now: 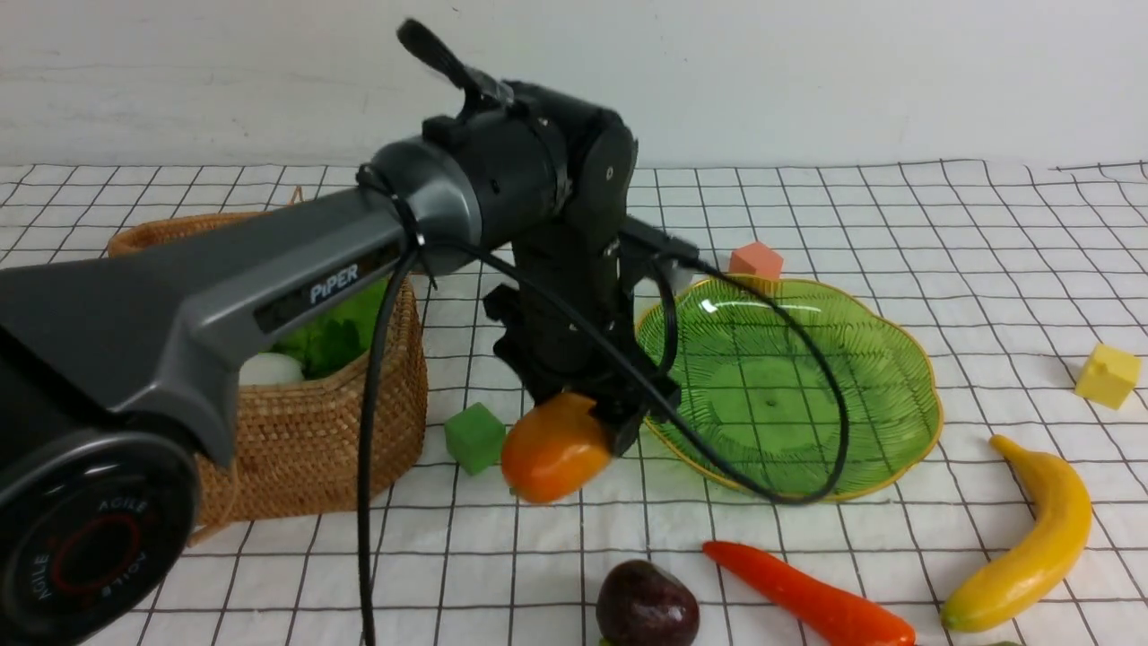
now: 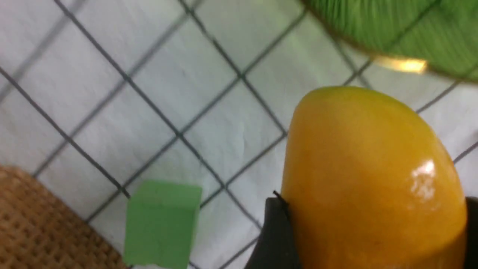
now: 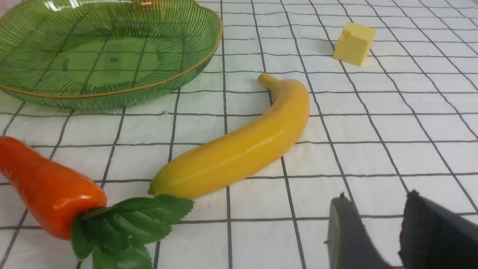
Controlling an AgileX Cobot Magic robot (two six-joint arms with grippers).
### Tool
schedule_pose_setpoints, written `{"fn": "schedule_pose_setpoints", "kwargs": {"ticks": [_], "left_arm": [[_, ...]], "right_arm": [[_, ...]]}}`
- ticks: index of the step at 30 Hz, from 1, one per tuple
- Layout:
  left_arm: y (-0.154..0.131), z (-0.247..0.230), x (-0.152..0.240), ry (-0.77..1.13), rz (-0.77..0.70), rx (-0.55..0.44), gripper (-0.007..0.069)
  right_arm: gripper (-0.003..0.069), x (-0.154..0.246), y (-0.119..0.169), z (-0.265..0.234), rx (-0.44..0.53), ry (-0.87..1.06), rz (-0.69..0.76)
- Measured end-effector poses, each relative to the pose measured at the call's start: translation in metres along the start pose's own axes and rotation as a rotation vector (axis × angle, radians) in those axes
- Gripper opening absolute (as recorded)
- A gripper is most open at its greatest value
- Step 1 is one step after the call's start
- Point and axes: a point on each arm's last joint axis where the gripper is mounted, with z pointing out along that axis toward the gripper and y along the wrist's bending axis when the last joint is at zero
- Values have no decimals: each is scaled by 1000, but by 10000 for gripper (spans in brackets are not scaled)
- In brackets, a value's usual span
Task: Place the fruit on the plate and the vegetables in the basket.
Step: Grab the mango with your left arm and place it on the right plate
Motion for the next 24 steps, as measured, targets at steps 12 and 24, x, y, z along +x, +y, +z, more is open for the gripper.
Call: {"fn": "schedule_pose_setpoints", "kwargs": {"ticks": [12, 24], "left_arm": [[-18, 10, -56, -473, -206, 173, 545], [-15, 29, -51, -408, -181, 132, 647]], "right_arm": [[244, 0, 0, 0, 0, 0, 0], [244, 0, 0, 0, 0, 0, 0]]}}
